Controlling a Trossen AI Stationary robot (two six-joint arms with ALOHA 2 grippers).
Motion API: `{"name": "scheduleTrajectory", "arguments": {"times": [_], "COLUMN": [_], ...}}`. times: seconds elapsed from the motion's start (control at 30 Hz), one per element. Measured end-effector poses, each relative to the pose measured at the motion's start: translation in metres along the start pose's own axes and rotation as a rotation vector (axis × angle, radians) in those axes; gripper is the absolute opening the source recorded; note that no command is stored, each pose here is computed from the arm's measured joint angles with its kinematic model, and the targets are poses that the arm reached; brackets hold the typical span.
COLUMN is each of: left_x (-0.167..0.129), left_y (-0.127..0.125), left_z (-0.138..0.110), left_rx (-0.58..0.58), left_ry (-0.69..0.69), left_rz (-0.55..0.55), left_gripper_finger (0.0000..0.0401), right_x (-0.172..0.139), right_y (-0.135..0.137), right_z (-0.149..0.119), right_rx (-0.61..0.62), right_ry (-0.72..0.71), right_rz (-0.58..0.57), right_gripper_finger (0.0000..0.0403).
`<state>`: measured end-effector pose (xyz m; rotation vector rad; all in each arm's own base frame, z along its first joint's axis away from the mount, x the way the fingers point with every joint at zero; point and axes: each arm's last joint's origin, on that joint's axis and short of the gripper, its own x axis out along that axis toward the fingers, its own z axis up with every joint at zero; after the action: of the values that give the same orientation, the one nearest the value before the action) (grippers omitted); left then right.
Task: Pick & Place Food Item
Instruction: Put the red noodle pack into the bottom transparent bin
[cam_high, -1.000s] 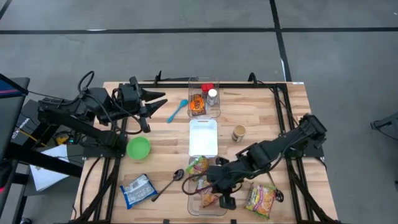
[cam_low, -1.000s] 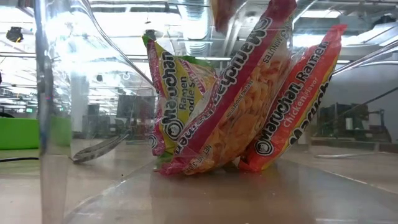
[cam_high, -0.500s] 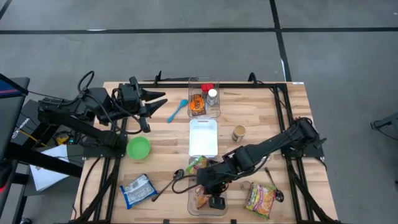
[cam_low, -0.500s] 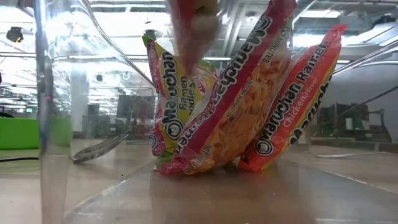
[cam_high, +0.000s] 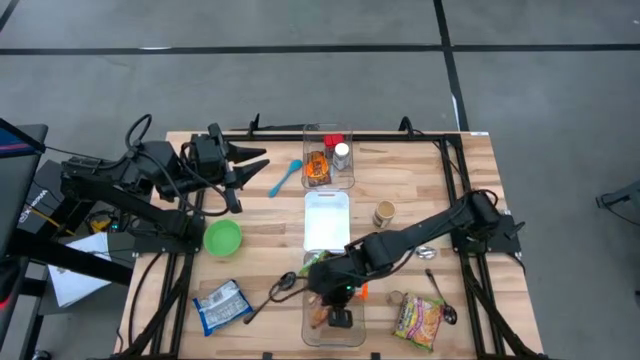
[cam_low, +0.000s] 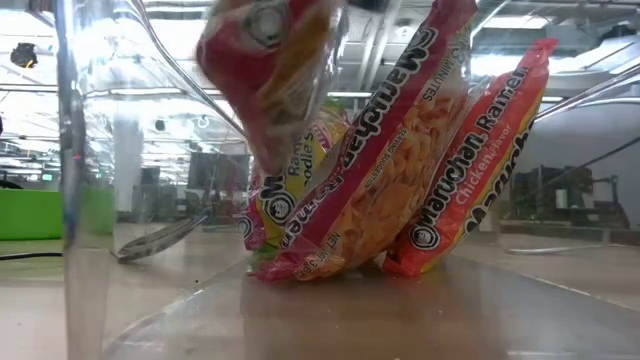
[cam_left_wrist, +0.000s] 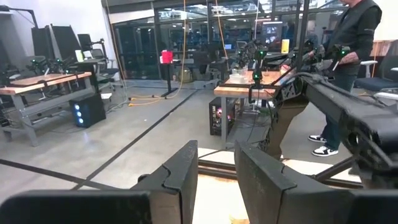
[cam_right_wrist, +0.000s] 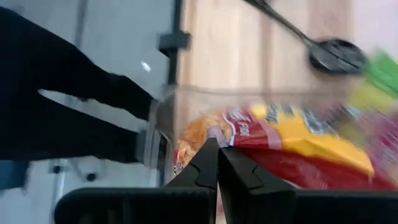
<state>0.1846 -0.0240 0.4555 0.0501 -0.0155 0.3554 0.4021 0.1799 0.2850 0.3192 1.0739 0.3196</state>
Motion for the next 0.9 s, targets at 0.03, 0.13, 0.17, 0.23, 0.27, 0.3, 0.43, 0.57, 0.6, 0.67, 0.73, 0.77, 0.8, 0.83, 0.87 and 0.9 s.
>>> {"name": "scheduleTrajectory", "arguments": {"times": [0.03, 0.13, 0.17, 0.23, 0.27, 0.3, 0.43, 0.57, 0.6, 0.67, 0.73, 0.77, 0.8, 0.83, 0.87, 0.9], "left_x": [0.000, 0.000, 0.000, -0.001, -0.001, -0.001, -0.001, -0.001, -0.001, -0.001, -0.001, -0.001, -0.001, -0.001, -0.001, -0.001], "left_y": [0.000, 0.000, 0.000, 0.000, 0.000, 0.000, 0.000, 0.000, 0.000, 0.000, 0.000, 0.000, 0.000, 0.000, 0.000, 0.000], "left_z": [0.000, -0.001, -0.001, -0.001, -0.001, -0.001, -0.002, -0.002, -0.002, -0.002, -0.002, -0.002, -0.002, -0.002, -0.002, -0.002], "left_rx": [0.001, 0.005, 0.008, 0.007, 0.004, -0.004, -0.005, -0.004, -0.006, -0.021, -0.030, -0.030, -0.030, -0.030, -0.030, -0.030], "left_ry": [0.002, 0.008, 0.012, 0.012, 0.012, 0.012, 0.019, 0.022, 0.022, 0.022, 0.022, 0.022, 0.022, 0.022, 0.022, 0.022], "left_rz": [0.000, -0.001, -0.001, -0.001, -0.001, -0.001, -0.001, -0.002, -0.001, -0.001, -0.001, -0.001, -0.001, -0.001, -0.002, -0.005], "left_gripper_finger": [0.0099, 0.0099, 0.0099, 0.0099, 0.0099, 0.0099, 0.0099, 0.0099, 0.0099, 0.0099, 0.0099, 0.0099, 0.0099, 0.0099, 0.0099, 0.0099], "right_x": [0.005, 0.022, 0.025, 0.029, 0.030, 0.030, 0.029, 0.028, 0.028, 0.027, 0.027, 0.026, 0.025, 0.025, 0.024, 0.024], "right_y": [-0.001, -0.005, -0.005, -0.006, -0.006, -0.007, -0.009, -0.013, -0.013, -0.016, -0.019, -0.022, -0.025, -0.027, -0.030, -0.032], "right_z": [0.000, -0.004, -0.004, -0.005, -0.004, -0.004, 0.000, 0.004, 0.004, 0.005, 0.007, 0.008, 0.009, 0.010, 0.011, 0.011], "right_rx": [-0.002, 0.001, 0.000, 0.003, 0.006, 0.006, 0.001, 0.006, 0.008, 0.015, 0.030, 0.036, 0.041, 0.046, 0.051, 0.056], "right_ry": [0.006, 0.055, 0.059, 0.071, 0.066, 0.064, 0.039, 0.020, 0.020, 0.020, 0.015, 0.011, 0.009, 0.009, 0.010, 0.012], "right_rz": [0.004, 0.003, 0.013, 0.012, 0.014, 0.014, 0.020, 0.024, 0.022, 0.018, 0.009, 0.000, -0.007, -0.011, -0.016, -0.021], "right_gripper_finger": [0.0000, 0.0000, 0.0000, 0.0000, 0.0000, 0.0000, 0.0001, 0.0019, 0.0027, 0.0047, 0.0071, 0.0083, 0.0096, 0.0109, 0.0122, 0.0135]}}
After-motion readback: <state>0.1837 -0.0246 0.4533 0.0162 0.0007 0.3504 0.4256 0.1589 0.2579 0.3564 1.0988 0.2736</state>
